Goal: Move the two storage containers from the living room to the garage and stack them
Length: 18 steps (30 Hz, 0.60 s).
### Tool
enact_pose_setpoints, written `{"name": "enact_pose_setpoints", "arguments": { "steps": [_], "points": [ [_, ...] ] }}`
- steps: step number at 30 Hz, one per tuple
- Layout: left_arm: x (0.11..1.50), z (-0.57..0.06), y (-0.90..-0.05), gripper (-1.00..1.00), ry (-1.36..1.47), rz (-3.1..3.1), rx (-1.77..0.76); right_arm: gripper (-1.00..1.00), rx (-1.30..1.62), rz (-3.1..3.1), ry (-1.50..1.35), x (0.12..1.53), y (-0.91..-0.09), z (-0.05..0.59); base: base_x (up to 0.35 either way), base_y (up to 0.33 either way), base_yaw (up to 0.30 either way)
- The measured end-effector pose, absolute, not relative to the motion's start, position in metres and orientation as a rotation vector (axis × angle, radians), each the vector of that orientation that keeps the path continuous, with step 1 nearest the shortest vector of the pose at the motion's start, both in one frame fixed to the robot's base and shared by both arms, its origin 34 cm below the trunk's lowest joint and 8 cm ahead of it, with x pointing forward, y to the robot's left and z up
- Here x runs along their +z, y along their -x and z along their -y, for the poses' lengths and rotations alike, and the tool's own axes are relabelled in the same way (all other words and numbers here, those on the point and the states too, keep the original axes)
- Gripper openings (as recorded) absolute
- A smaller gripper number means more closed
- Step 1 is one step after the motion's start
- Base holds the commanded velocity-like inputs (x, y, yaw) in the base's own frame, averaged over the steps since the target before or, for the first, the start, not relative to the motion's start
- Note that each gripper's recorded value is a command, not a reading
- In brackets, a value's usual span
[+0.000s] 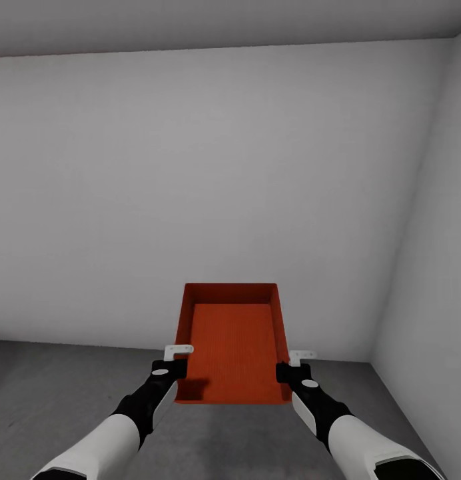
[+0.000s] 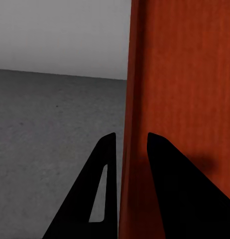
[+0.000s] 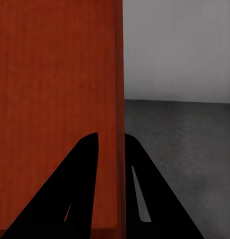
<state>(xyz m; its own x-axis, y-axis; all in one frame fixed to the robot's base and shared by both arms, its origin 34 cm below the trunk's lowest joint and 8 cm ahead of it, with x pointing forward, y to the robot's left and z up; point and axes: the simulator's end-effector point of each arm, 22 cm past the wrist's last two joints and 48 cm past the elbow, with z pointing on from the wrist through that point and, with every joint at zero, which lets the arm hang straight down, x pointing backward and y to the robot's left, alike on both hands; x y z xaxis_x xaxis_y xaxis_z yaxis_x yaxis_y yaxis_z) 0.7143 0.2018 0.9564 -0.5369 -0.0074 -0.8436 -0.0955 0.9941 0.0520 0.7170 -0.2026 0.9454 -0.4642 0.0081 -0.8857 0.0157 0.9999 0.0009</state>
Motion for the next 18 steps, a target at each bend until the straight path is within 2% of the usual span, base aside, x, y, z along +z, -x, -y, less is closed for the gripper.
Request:
{"name": "enact_pose_setpoints", "arguments": {
  "steps": [18],
  "points": [
    [0.9576,-0.2018,-0.7149,-1.00,0.070,-2.132,0.113,-1.00,-0.008,-2.050,-0.019,0.9461,-0.7173,0.2026,0.000,0.000,0.000]
  ]
}}
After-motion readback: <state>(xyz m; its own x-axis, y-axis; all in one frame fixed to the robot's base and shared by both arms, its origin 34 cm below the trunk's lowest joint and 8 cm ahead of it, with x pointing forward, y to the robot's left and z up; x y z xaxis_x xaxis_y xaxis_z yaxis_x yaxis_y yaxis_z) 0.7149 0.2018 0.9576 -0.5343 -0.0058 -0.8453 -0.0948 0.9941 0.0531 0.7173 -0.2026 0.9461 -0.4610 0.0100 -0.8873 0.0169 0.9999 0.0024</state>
